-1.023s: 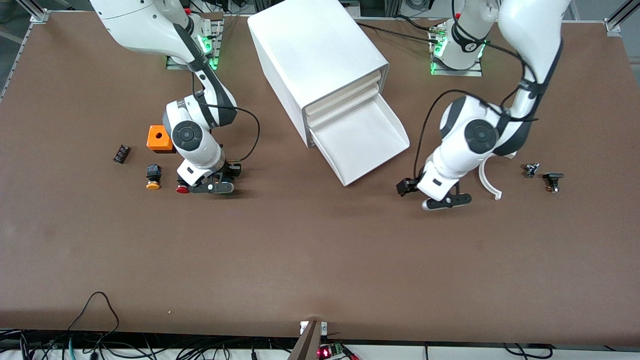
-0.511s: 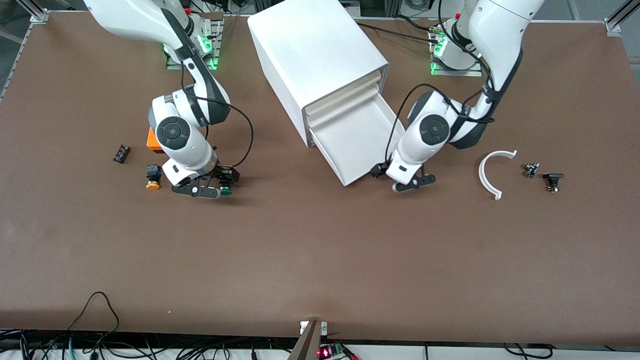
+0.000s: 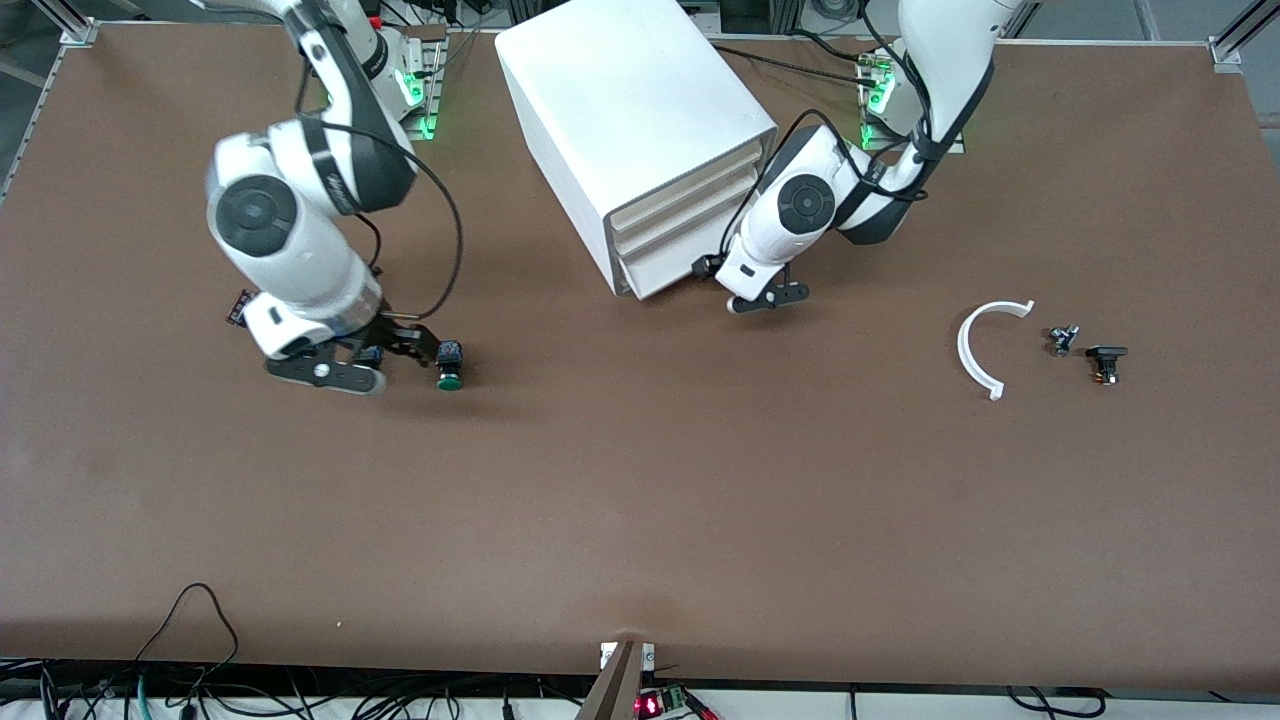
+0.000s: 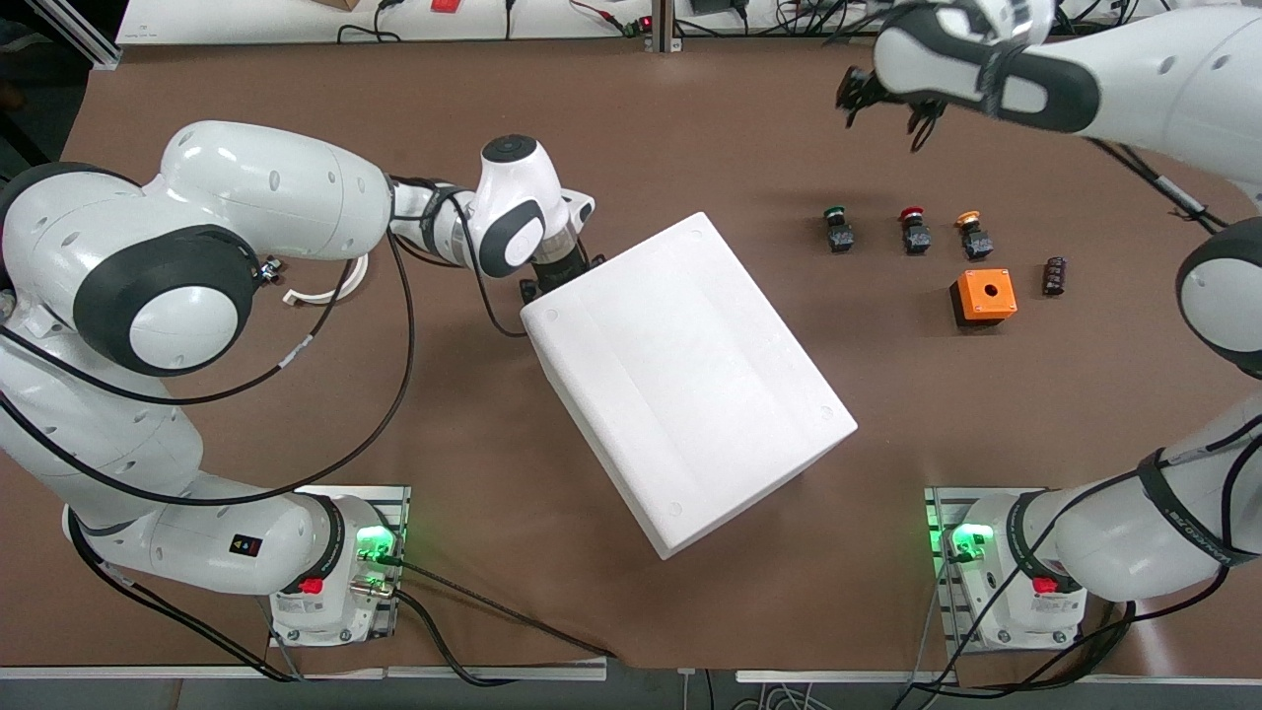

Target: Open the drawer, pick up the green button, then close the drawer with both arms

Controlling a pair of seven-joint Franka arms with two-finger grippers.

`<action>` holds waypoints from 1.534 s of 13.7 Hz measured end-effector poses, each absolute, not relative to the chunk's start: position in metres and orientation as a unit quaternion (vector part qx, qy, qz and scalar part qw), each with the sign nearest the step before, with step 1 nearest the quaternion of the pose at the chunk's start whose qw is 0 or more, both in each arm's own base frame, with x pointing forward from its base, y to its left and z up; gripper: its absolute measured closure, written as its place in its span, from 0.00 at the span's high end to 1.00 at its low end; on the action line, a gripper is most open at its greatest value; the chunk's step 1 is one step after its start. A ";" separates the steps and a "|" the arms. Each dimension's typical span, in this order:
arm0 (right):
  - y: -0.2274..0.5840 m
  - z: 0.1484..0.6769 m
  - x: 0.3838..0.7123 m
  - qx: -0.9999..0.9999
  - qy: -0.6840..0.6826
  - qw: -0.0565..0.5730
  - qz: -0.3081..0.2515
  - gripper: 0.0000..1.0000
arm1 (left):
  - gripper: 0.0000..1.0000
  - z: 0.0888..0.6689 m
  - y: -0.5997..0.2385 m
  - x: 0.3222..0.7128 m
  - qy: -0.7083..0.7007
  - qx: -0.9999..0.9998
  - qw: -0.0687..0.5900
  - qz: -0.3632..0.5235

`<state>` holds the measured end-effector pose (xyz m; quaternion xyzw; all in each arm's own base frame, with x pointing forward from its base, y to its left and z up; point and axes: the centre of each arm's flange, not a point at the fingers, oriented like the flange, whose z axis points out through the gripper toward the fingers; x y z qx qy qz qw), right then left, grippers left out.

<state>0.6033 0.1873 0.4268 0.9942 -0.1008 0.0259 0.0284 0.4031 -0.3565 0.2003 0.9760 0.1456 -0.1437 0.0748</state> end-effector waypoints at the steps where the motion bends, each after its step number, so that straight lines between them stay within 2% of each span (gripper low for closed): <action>1: 0.171 0.452 0.608 0.993 -0.108 0.031 0.027 1.00 | 1.00 0.199 -0.361 0.396 0.147 0.974 0.077 -0.152; 4: 0.125 0.517 0.617 0.995 -0.085 0.048 0.021 1.00 | 1.00 0.197 -0.363 0.388 0.144 0.973 0.071 -0.165; 8: 0.066 0.574 0.624 0.994 -0.084 0.058 0.034 1.00 | 1.00 0.198 -0.373 0.375 0.129 0.973 0.065 -0.179; 11: 0.021 0.600 0.609 0.995 -0.072 0.062 0.023 1.00 | 1.00 0.201 -0.371 0.379 0.132 0.973 0.068 -0.174; 13: -0.015 0.608 0.597 0.996 -0.056 0.064 0.005 1.00 | 1.00 0.217 -0.357 0.405 0.156 0.973 0.089 -0.143; 16: -0.030 0.605 0.588 0.997 -0.049 0.064 -0.007 1.00 | 1.00 0.277 -0.299 0.476 0.205 0.968 0.125 -0.068; 19: -0.024 0.601 0.571 0.998 -0.039 0.053 -0.014 1.00 | 1.00 0.347 -0.220 0.534 0.151 0.980 0.123 -0.029; 21: -0.022 0.604 0.557 0.999 -0.040 0.033 -0.015 1.00 | 1.00 0.396 -0.177 0.556 0.094 0.988 0.118 -0.022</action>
